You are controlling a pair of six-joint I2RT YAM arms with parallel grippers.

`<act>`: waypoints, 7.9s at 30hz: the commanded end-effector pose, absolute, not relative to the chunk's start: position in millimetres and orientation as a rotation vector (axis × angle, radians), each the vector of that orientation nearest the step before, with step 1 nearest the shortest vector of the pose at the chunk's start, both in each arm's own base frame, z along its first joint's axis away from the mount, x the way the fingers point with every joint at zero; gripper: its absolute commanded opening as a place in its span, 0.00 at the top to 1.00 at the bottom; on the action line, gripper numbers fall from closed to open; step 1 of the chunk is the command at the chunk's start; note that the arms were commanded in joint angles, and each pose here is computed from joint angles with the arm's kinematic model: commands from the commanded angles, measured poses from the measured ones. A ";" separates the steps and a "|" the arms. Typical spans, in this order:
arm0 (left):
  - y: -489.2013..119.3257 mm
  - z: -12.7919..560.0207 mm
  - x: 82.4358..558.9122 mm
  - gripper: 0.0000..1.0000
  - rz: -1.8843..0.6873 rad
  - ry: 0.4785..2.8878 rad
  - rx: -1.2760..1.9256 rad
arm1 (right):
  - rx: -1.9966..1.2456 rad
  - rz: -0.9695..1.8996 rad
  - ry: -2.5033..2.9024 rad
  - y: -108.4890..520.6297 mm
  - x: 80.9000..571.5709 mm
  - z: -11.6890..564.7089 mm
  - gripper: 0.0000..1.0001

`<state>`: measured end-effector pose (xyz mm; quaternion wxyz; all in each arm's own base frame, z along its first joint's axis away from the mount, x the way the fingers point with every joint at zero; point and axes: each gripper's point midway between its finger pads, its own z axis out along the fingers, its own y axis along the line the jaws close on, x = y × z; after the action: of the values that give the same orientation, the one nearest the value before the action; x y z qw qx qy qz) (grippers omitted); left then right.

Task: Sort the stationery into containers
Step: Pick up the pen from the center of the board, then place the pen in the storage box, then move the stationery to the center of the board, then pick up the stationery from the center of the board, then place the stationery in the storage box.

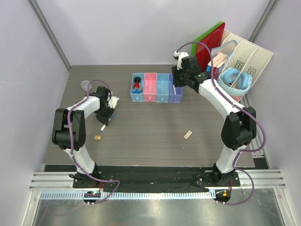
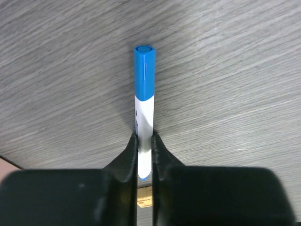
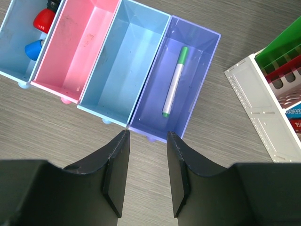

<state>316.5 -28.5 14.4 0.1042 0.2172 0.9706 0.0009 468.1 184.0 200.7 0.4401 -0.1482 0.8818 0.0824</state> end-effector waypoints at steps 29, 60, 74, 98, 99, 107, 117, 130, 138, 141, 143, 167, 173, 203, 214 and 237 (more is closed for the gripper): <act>-300.5 233.4 462.1 1.00 -0.715 1.825 0.838 | -0.533 -0.052 2.120 89.7 341.9 237.8 0.00; -430.7 156.1 530.1 1.00 -0.996 1.837 0.607 | -0.388 -0.135 2.122 20.1 296.5 223.3 0.00; -431.4 129.9 526.8 0.84 -1.120 1.943 0.507 | -0.373 -0.126 2.114 17.1 291.6 224.9 0.00; -315.6 244.4 520.7 0.18 -0.692 1.884 0.728 | -0.695 0.064 2.334 71.9 304.7 139.7 0.00; -300.7 242.6 517.1 0.12 -0.618 1.901 0.743 | -0.738 0.030 2.337 79.2 303.2 134.6 0.00; -164.1 218.0 426.6 0.00 -0.302 2.131 0.790 | -0.877 0.077 2.420 122.8 296.2 81.5 0.00; -88.6 164.3 343.8 0.00 -0.209 2.335 0.736 | -0.989 -0.004 2.511 112.8 276.1 33.8 0.00; -89.3 145.8 335.3 0.00 -0.235 2.378 0.735 | -1.064 -0.086 2.581 91.6 246.8 58.1 0.06; -93.4 134.2 337.3 0.00 -0.270 2.408 0.730 | -1.163 0.139 2.601 116.3 232.6 82.9 0.07; -92.4 135.9 339.1 0.00 -0.259 2.402 0.733 | -1.123 0.271 2.685 133.4 226.7 76.3 0.10; -90.8 137.0 340.0 0.00 -0.245 2.401 0.735 | -1.080 0.328 2.707 144.2 231.1 76.6 0.11; -84.1 158.3 340.5 0.00 -0.187 2.367 0.771 | -0.695 0.247 2.923 140.4 226.7 59.7 0.21; -84.3 162.6 340.7 0.00 -0.183 2.351 0.775 | -0.619 0.185 2.979 134.6 229.4 40.3 0.21; -81.3 169.7 330.8 0.00 -0.173 2.347 0.804 | -0.565 0.166 2.911 130.4 269.2 17.9 0.92; -50.6 134.0 312.4 0.00 0.013 2.390 1.015 | -0.607 0.161 2.673 141.0 305.8 89.9 0.94; -25.0 79.6 245.9 0.00 -0.056 2.699 1.147 | -0.647 0.184 2.304 231.6 513.8 160.9 0.93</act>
<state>256.8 -31.9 78.1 0.1214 0.3856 0.9144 -0.0198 488.2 215.6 142.2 0.3292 -0.2362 0.9119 0.0660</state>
